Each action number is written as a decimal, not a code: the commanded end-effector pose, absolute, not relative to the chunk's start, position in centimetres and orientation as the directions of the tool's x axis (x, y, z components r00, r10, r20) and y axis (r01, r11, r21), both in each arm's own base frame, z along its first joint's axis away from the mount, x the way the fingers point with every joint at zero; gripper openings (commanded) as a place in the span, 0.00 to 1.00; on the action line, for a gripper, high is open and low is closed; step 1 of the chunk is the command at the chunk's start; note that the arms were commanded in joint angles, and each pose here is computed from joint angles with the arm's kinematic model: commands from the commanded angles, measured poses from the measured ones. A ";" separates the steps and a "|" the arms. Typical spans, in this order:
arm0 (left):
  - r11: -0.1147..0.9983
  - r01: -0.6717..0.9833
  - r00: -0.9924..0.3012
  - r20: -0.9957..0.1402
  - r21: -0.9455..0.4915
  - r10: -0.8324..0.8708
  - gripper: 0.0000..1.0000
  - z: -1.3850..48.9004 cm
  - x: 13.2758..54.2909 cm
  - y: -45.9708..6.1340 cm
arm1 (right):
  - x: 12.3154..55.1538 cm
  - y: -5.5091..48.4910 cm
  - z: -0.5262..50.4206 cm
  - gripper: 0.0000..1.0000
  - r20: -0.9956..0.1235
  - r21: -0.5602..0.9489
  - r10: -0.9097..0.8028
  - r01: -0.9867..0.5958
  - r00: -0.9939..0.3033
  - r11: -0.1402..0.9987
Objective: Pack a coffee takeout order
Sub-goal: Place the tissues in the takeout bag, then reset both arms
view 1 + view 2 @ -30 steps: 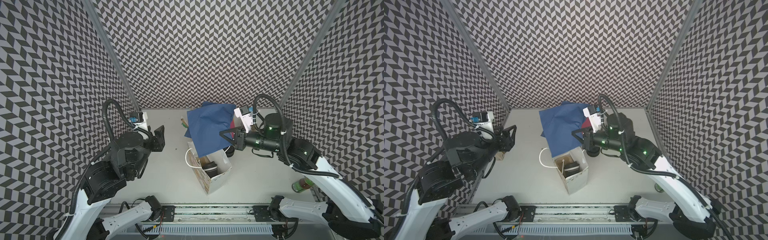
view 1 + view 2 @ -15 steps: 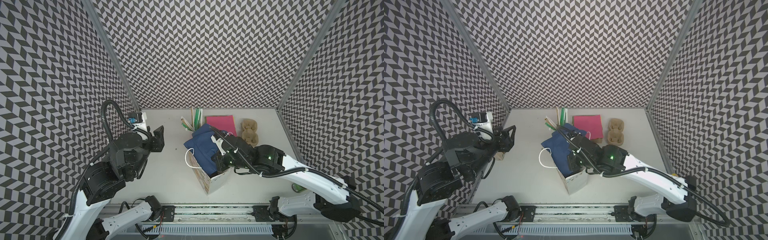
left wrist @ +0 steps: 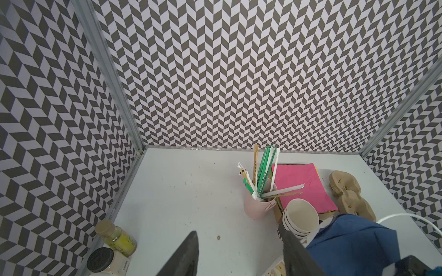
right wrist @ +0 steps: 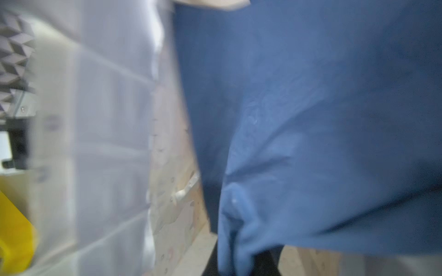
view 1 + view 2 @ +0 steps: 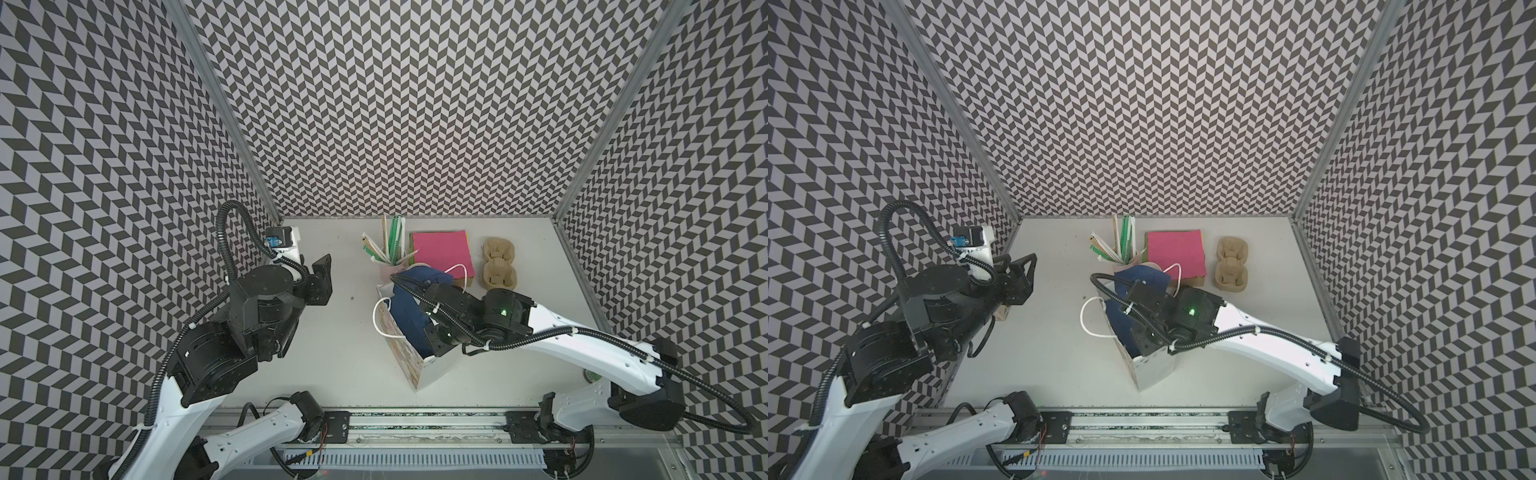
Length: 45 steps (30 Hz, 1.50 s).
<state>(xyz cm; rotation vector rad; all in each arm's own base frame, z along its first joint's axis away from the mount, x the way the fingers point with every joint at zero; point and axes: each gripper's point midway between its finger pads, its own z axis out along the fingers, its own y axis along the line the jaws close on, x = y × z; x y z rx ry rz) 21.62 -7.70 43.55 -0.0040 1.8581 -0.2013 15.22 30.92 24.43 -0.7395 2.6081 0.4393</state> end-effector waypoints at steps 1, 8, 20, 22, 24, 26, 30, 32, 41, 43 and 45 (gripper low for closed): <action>0.985 0.101 -0.291 -0.951 -0.137 -0.103 0.57 43.4 21.5 -7.7 | 15.3 31.6 27.8 0.40 -0.502 0.202 -0.433 -0.588 -0.749 0.783; 0.987 0.097 -0.295 -0.950 -0.131 -0.097 0.57 43.0 21.6 -7.6 | 16.5 32.5 32.5 0.64 -0.589 0.228 -0.388 -0.606 -0.709 0.762; 0.992 0.046 -0.303 -0.948 -0.119 -0.099 0.59 41.8 21.5 -6.6 | 26.6 27.6 44.3 0.92 -0.907 0.260 0.054 -0.453 -0.418 0.853; 0.995 0.018 -0.284 -0.955 -0.100 -0.091 0.60 41.9 21.4 -5.8 | 28.1 25.0 45.1 0.99 -0.929 0.256 0.111 -0.397 -0.353 0.881; 0.998 -0.017 -0.261 -0.963 -0.066 -0.068 0.75 41.8 21.4 -4.9 | 29.5 21.7 44.7 0.99 -0.941 0.252 0.157 -0.309 -0.301 0.917; 0.999 -0.048 -0.237 -0.971 -0.019 -0.030 0.87 41.5 21.5 -4.2 | 30.7 18.2 43.8 0.99 -0.944 0.274 0.220 -0.218 -0.244 0.937; 0.990 -0.141 -0.179 -0.984 0.006 -0.020 1.00 39.6 21.4 -2.4 | 32.2 11.1 40.6 0.99 -0.951 0.298 0.295 -0.019 -0.088 0.954; 0.987 -0.158 -0.126 -0.991 -0.035 -0.055 1.00 38.7 21.3 -2.0 | 32.4 8.4 38.7 0.99 -0.951 0.307 0.310 0.071 -0.020 0.949; 0.980 -0.198 0.046 -0.999 -0.009 0.000 1.00 32.5 23.4 -3.0 | 33.2 -2.4 25.9 0.99 -0.980 0.190 0.188 0.528 0.059 0.827; 0.984 -0.174 0.049 -0.998 0.033 0.042 1.00 30.7 24.4 -3.7 | 33.6 -3.7 23.2 0.99 -0.986 0.144 0.165 0.567 0.013 0.811; 0.981 -0.191 0.004 -0.999 0.033 0.034 1.00 28.3 25.7 -3.6 | 33.8 -3.9 21.1 0.99 -0.999 0.021 0.036 0.543 -0.017 0.839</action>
